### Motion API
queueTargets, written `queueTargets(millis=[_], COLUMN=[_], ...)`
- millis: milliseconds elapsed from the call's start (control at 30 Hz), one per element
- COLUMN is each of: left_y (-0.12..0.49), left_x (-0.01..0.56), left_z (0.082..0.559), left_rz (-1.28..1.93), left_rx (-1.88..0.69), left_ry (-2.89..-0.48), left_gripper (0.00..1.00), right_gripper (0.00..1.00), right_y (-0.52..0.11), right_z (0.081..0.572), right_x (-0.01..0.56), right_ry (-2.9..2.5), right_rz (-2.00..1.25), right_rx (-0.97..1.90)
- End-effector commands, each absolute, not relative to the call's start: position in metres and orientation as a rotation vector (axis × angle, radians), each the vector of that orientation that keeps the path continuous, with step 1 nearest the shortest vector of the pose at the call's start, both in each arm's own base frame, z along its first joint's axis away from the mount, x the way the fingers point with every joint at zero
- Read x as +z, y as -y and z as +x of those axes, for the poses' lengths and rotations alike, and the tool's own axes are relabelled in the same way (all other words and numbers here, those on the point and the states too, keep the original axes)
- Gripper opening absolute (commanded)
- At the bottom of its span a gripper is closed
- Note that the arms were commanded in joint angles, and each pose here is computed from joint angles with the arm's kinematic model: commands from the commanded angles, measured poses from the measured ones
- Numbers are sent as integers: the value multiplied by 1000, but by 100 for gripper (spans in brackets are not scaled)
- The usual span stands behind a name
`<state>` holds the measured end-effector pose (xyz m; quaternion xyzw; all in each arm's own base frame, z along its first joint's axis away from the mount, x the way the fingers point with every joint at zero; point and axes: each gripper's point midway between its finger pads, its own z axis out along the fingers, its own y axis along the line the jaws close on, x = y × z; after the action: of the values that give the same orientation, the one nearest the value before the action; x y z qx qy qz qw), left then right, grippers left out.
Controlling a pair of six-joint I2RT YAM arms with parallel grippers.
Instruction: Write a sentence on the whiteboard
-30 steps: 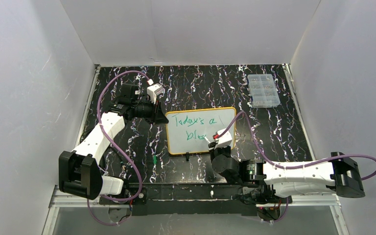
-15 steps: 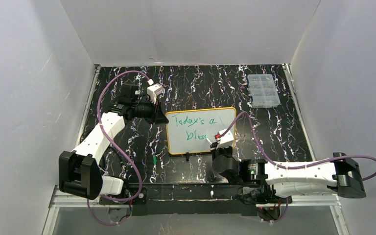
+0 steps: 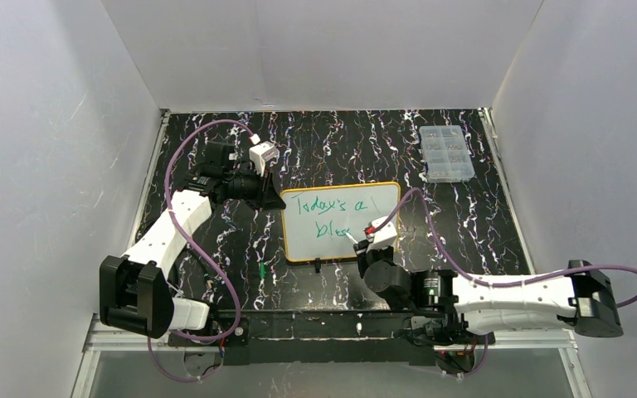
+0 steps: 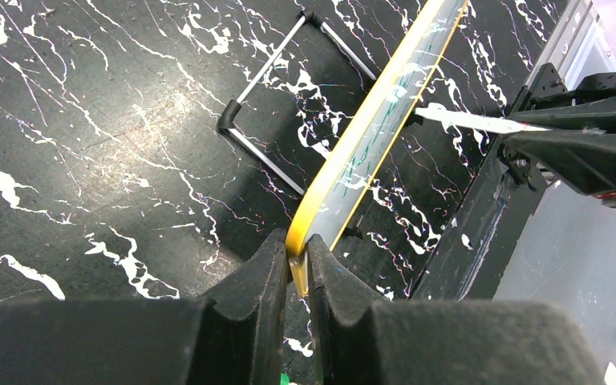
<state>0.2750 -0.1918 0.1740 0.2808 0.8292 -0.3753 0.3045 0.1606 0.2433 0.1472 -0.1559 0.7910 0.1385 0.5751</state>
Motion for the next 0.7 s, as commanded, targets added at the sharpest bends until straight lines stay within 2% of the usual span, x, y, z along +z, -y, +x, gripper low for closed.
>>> queueTargets(millis=[0,667], left_y=[190,190], left_x=[188,188], left_z=[275,275], left_rz=[759,759], left_rx=[-973,-973], left_ry=[-2144,-2146], left_gripper=[0,0], right_gripper=[1,1], right_y=[-240,-227], right_z=[165,168], right_x=[175,153], right_ry=[-1789,-1847], right_rz=[-261,-268], right_rx=[411,252])
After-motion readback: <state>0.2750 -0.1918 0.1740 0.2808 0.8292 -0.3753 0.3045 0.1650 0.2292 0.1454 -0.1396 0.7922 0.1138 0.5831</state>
